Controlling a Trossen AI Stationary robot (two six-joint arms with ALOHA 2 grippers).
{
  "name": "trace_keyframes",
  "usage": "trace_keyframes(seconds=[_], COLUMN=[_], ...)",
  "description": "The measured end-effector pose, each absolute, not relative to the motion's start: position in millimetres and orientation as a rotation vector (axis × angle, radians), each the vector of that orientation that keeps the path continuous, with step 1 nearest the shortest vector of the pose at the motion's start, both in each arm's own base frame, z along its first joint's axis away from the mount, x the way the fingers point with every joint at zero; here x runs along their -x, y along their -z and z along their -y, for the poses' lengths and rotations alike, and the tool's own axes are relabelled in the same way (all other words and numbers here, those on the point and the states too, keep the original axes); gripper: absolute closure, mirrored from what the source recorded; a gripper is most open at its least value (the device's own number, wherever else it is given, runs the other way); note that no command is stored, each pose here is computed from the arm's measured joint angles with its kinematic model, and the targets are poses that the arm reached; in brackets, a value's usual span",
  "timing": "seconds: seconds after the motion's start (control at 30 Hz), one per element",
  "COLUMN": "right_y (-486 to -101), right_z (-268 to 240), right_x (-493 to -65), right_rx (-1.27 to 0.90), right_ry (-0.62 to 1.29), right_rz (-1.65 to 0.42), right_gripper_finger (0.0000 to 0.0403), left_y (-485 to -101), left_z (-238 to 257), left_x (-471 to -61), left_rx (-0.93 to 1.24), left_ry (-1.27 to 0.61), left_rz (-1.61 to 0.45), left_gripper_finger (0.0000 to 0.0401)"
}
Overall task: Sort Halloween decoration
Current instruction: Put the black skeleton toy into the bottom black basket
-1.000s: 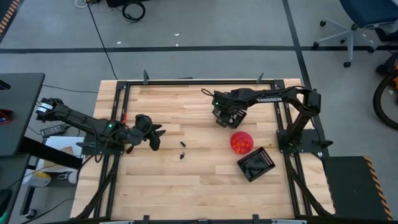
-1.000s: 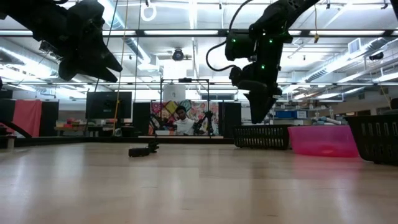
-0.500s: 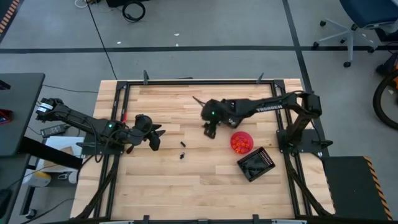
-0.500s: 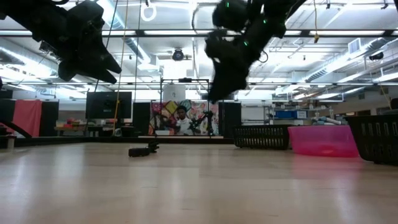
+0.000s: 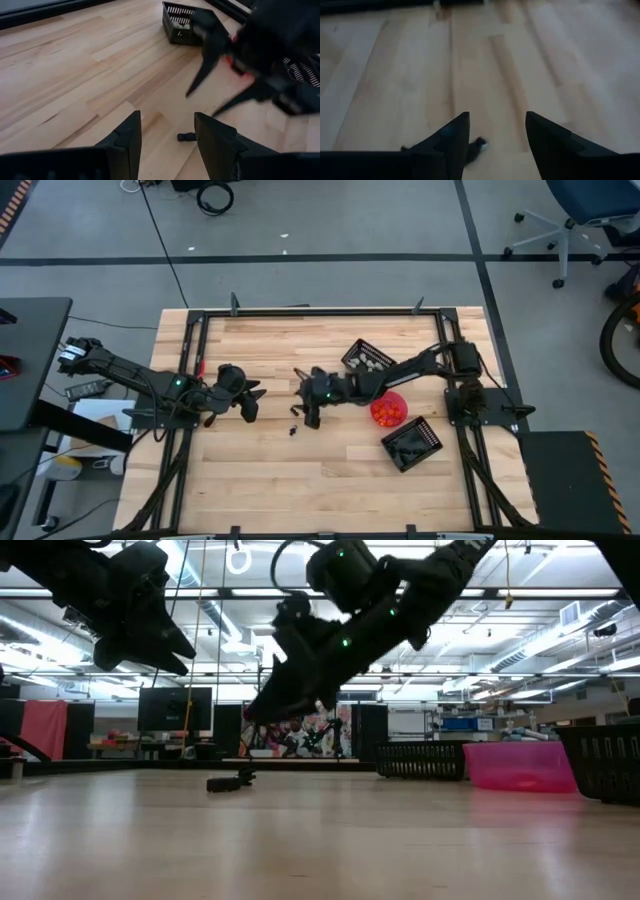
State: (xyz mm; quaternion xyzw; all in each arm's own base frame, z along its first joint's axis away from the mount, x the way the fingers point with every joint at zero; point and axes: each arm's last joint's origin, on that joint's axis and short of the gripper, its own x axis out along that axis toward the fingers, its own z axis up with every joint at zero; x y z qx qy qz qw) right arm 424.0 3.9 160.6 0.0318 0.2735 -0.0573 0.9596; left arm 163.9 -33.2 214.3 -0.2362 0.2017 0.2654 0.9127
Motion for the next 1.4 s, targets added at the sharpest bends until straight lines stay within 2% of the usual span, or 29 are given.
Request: trace_keyframes(seconds=[0.4,0.73,0.87,1.17,1.27,1.4], right_y=[-104.1,-90.9,-89.8,-88.8,-88.6,-88.5], right_z=[-29.4,-25.8,-22.0,-19.9,-19.7,-20.0], right_x=[-436.1,-435.6,-435.1,-434.3,-433.6,-433.6], right_rx=[-0.049,-0.046,-0.06,-0.093,-0.094,-0.098], right_ry=[0.08,0.183,0.159,0.14,0.134,0.113], right_rz=[-0.558,-0.58,-0.593,-0.619,-0.632,-0.637], right_gripper_finger=[0.0206,0.0213,0.0247,0.0358,0.0375,0.0371], left_y=[-214.5,-212.9,-213.0,-212.8,-212.8,-212.6], left_z=[33.3,33.6,33.6,33.6,33.6,34.1], left_x=[-164.0,-163.3,-163.3,-163.3,-163.3,-163.4], left_rx=[0.497,0.496,0.496,0.495,0.495,0.501], left_ry=[-0.549,-0.535,-0.534,-0.534,-0.533,-0.518], left_rz=[-0.411,-0.436,-0.436,-0.437,-0.437,-0.448], left_gripper_finger=[0.0246,0.0246,0.0246,0.0246,0.0246,0.0246])
